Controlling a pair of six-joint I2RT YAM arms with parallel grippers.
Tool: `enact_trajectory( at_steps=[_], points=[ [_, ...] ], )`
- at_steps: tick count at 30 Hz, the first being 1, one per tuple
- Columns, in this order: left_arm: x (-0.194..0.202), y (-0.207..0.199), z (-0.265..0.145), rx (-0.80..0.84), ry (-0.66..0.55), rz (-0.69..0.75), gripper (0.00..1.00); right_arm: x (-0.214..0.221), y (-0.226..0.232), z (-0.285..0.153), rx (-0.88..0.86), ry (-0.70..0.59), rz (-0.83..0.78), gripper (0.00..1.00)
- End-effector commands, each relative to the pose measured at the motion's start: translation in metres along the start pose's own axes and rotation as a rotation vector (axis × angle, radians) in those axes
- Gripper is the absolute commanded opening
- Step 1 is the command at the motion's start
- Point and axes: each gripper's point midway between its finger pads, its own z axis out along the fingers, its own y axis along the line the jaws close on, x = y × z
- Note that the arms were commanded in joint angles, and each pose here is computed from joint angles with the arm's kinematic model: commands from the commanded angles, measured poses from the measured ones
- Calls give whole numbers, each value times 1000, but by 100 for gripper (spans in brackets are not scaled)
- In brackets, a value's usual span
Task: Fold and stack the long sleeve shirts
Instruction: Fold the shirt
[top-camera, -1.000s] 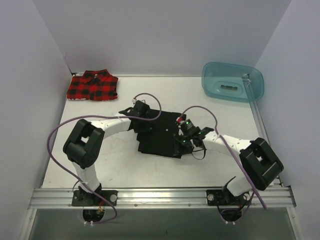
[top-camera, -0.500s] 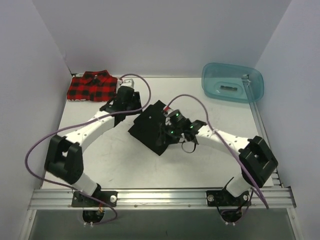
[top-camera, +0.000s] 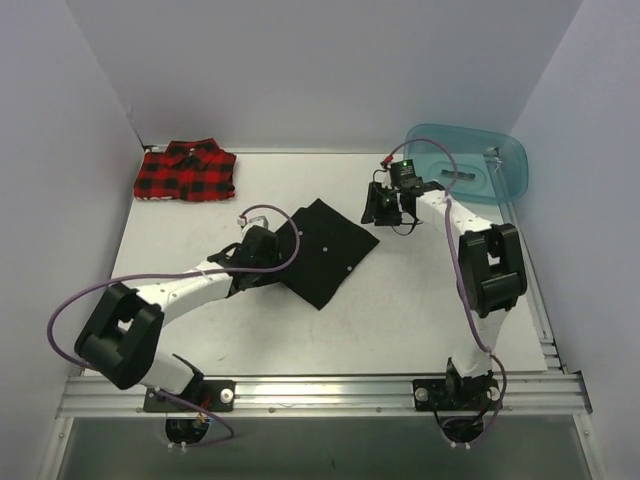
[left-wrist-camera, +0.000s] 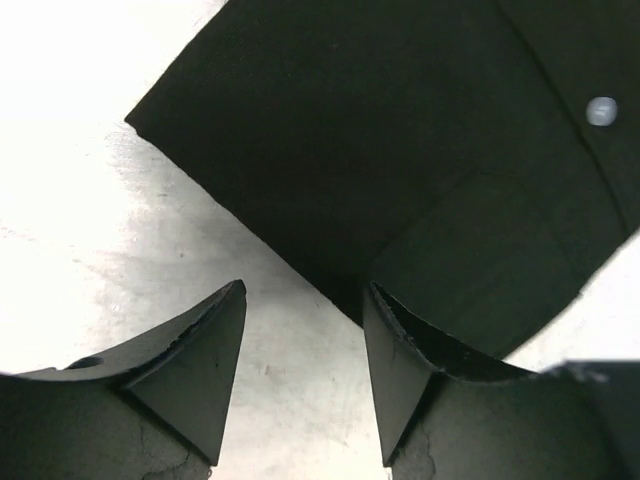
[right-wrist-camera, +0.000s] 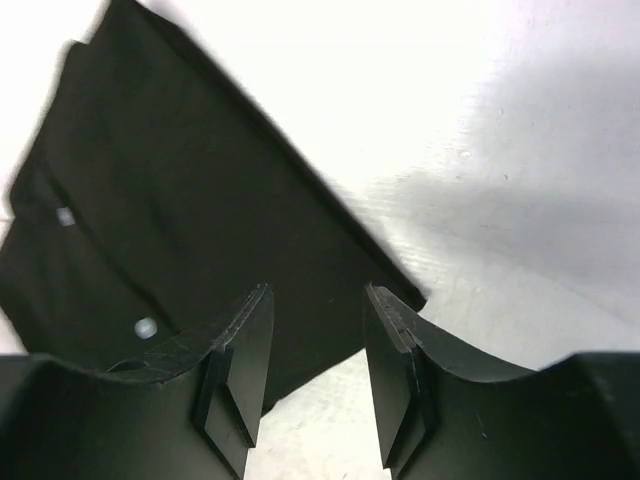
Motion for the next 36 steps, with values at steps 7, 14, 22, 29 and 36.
enact_trajectory(
  at_steps=[7, 14, 22, 29, 36],
  points=[
    [-11, 9, 47, -51, 16, -47, 57, 59, -23, 35, 79, 187, -5, 39],
    [-20, 49, 62, -160, 55, -74, 54, 150, -12, 27, 86, 345, 78, 39],
    [-117, 81, 43, -255, -76, -60, 57, 229, 69, -3, -8, 334, 175, 38],
    [-175, 47, -26, -227, -272, 92, 72, 191, 96, -40, -121, 158, 124, 40],
    [-99, -12, -81, -185, -371, 412, 97, 162, 46, -71, -150, 47, 161, 68]
  ],
)
